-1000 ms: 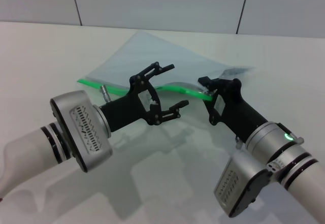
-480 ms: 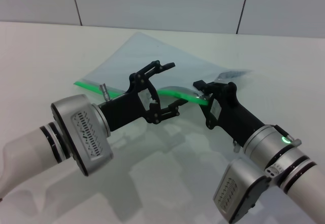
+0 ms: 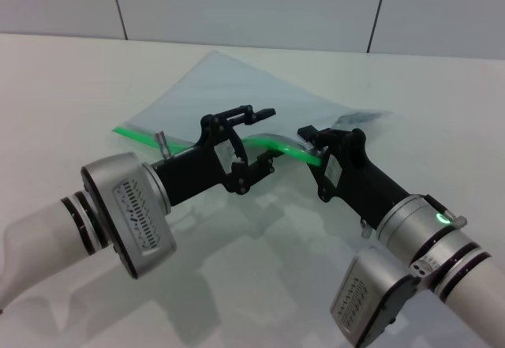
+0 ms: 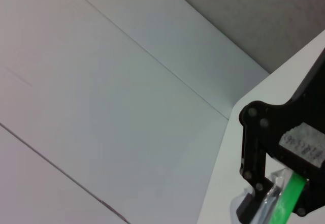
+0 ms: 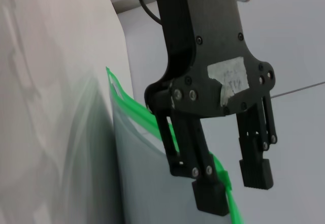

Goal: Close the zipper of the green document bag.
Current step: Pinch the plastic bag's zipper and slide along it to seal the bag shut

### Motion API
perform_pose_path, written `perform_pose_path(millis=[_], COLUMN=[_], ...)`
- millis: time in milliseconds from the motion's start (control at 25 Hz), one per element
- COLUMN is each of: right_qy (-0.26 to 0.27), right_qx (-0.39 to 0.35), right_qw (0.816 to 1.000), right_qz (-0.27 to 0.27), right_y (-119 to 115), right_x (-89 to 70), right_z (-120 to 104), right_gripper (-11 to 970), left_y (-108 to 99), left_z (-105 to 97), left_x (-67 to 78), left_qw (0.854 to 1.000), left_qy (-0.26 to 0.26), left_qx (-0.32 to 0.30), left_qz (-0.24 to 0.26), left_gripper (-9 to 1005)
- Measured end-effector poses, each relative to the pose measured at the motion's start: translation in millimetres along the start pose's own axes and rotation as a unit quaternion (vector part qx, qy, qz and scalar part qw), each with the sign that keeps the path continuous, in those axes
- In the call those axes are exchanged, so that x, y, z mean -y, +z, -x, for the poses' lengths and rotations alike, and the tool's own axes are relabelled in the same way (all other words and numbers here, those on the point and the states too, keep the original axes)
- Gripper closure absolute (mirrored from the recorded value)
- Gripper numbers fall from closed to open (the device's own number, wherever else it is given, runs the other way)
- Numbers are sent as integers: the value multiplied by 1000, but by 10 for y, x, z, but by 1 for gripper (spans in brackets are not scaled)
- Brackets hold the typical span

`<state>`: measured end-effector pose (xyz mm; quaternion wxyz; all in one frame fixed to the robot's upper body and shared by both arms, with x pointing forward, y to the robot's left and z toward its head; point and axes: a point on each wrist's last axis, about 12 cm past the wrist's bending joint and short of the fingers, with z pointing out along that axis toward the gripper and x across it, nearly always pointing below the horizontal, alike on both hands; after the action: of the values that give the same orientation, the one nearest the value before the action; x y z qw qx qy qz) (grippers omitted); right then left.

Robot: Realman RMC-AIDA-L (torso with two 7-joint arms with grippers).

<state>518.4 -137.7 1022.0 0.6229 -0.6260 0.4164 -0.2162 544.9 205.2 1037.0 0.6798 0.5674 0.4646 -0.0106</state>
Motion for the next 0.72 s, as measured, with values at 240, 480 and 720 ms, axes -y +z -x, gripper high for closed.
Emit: perform_pose_path(millis=[240, 480, 720], right_qy=[-1, -9, -10], right_qx=[1, 9, 11], right_qw=[1000, 1000, 1000], right_qz=[1, 3, 4], right_y=[2, 3, 4], right_x=[0, -5, -6], right_z=[3, 22, 26], right_gripper=[913, 913, 913], left_y=[-6, -2, 1], left_z=[-3, 10, 19], left_x=[18, 52, 72], left_qw=[1000, 999, 998], left_qy=[19, 43, 53], left_qx=[-1, 0, 1], left_qz=[-6, -12, -14], left_gripper=[503, 602, 594])
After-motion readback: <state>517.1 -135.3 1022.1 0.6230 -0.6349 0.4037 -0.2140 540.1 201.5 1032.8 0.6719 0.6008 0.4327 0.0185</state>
